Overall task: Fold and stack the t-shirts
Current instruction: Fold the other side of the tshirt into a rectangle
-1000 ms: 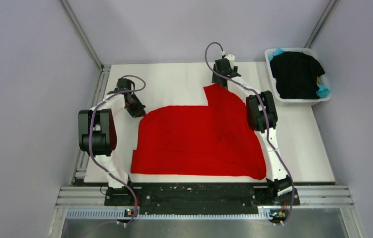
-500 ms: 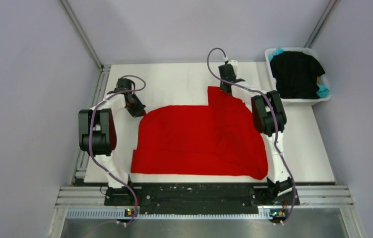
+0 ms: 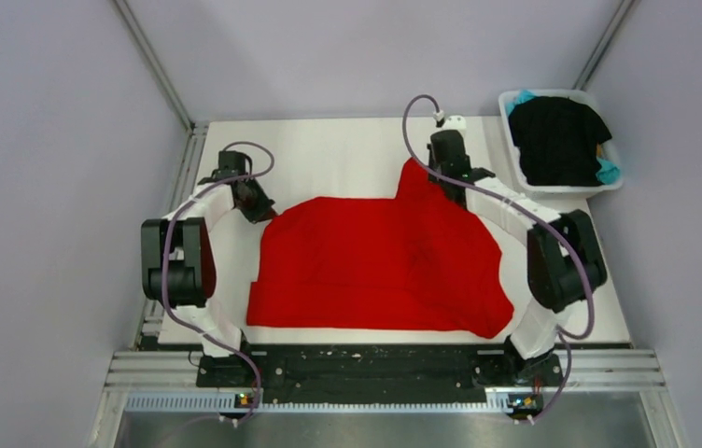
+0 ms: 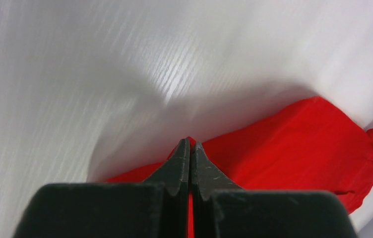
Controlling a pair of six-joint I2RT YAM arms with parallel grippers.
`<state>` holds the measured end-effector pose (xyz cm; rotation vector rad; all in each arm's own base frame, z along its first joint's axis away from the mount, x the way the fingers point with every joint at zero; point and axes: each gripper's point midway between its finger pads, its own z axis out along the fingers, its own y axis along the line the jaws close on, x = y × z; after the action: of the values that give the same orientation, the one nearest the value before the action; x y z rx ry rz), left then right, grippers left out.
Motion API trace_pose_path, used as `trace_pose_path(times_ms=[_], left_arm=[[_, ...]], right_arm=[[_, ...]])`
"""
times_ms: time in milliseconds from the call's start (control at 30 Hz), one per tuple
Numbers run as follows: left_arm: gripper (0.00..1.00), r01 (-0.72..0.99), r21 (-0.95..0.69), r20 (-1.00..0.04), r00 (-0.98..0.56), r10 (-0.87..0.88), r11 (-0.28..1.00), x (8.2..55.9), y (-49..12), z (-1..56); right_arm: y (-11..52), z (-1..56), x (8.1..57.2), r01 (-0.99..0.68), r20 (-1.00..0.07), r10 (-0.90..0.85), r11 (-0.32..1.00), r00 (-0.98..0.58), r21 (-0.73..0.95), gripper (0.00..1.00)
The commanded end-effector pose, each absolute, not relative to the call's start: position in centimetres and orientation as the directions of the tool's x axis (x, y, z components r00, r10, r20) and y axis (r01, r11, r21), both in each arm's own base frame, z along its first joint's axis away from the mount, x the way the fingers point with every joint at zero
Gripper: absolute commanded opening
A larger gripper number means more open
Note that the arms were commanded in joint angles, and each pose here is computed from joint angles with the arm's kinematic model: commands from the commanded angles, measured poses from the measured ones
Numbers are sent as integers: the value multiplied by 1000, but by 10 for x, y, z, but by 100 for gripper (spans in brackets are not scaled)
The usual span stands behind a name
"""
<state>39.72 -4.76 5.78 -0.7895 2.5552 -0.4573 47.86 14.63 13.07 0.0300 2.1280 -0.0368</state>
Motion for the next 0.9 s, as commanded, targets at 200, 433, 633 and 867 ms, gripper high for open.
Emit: trace_pose_path(times_ms=[200,433,633,867], left_arm=[[0,-396,-479,-366,-721,-588,783,373,-53,82],[0,-386,-489,-389,-706,-592,782,348,-53,86],[0,-399,-479,-409,-687,-601,782,331,-49,88],[0,-436,-454,-431,-656,-619,777,314,-41,89]], right_arm=[[154,190,387,-42,-895,39,997,-445,65,0],[147,202,326,-118,-883,99,978,-458,172,0],[141,209,281,-173,-867,129,956,-481,238,0],[137,202,241,-208,-833,162,927,-530,313,0]])
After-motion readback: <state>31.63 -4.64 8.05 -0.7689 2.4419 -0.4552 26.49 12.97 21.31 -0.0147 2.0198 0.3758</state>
